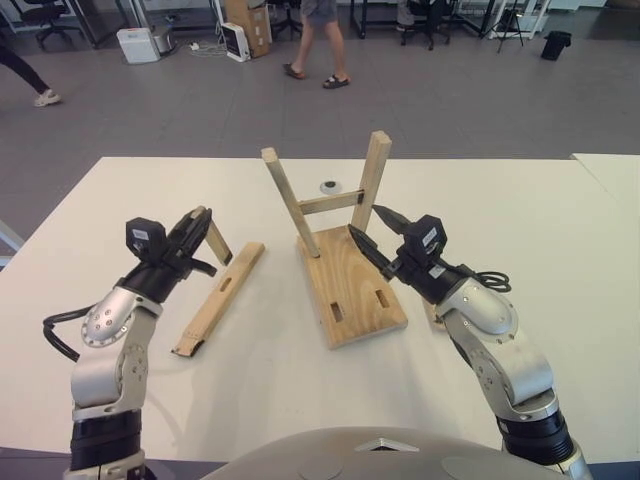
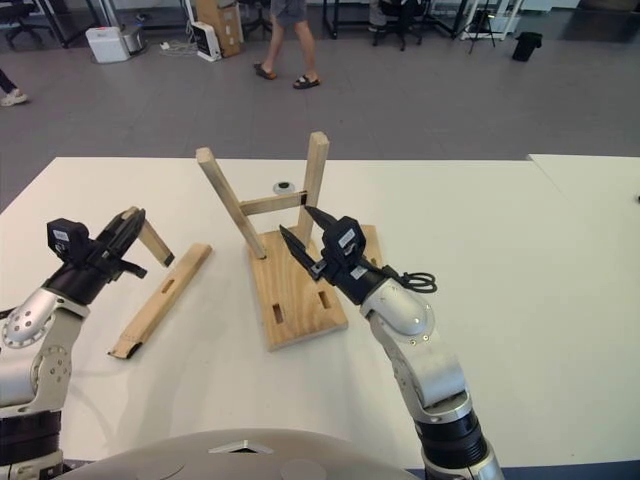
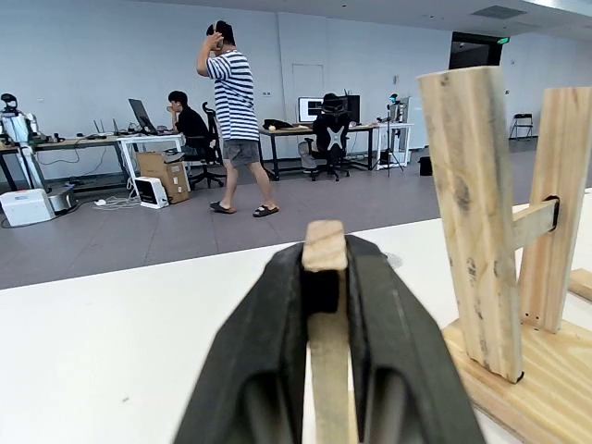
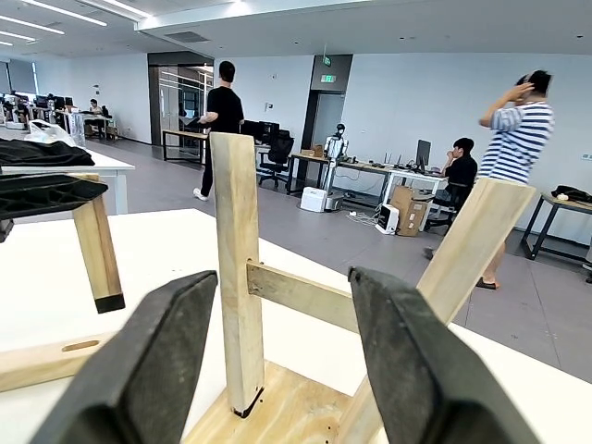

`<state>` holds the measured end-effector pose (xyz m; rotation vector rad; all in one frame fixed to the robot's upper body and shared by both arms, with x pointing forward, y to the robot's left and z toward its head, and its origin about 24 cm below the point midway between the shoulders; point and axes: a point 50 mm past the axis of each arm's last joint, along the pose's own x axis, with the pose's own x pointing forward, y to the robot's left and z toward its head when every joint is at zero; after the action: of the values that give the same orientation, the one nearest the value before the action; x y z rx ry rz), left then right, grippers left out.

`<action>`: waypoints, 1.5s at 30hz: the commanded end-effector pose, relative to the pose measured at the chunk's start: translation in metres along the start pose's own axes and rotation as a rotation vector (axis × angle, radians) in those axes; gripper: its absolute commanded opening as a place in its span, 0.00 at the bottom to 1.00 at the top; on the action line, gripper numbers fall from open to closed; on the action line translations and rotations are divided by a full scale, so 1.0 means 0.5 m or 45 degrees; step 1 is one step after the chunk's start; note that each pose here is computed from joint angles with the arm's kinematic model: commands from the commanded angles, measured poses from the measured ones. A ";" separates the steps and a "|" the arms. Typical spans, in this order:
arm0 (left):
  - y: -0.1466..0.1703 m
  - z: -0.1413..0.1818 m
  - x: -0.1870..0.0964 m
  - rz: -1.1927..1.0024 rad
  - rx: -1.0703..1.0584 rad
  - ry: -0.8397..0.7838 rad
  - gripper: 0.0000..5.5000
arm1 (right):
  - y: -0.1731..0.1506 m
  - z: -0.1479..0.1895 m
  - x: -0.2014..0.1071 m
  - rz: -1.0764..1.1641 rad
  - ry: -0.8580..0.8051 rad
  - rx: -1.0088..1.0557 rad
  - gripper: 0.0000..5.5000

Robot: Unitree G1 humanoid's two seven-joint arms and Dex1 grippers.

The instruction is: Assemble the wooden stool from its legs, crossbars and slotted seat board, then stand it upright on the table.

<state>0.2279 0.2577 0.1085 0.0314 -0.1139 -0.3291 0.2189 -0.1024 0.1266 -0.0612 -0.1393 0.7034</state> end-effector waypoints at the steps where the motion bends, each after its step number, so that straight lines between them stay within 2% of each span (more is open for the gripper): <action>1: 0.011 -0.007 -0.009 -0.018 0.040 0.020 0.07 | -0.004 0.003 -0.003 -0.009 -0.004 -0.029 0.48; 8: -0.026 -0.032 -0.042 -0.102 0.011 0.101 0.07 | -0.004 -0.001 -0.012 -0.044 0.010 -0.027 0.48; 17: -0.007 -0.036 -0.036 -0.074 0.049 0.126 0.07 | -0.006 -0.005 -0.011 -0.025 0.019 -0.034 0.48; 23: -0.032 -0.050 -0.056 -0.075 -0.014 0.154 0.07 | -0.006 -0.004 -0.013 -0.019 0.022 -0.035 0.48; 30: -0.058 -0.079 -0.053 -0.078 -0.076 0.175 0.07 | -0.002 -0.005 -0.010 -0.010 0.022 -0.025 0.48; 40: -0.047 -0.174 -0.084 0.030 -0.165 0.349 0.07 | 0.004 -0.010 -0.006 0.026 0.028 -0.017 0.48; 43: -0.044 -0.230 -0.127 0.028 -0.167 0.443 0.07 | 0.005 -0.010 -0.004 0.032 0.027 -0.016 0.48; 45: -0.051 -0.292 -0.170 0.027 -0.194 0.560 0.07 | 0.005 -0.011 -0.003 0.034 0.027 -0.016 0.48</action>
<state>0.2074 0.2533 0.0460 0.0036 -0.1130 -0.3408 0.2145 -0.1034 0.1196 -0.0786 -0.1157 0.7128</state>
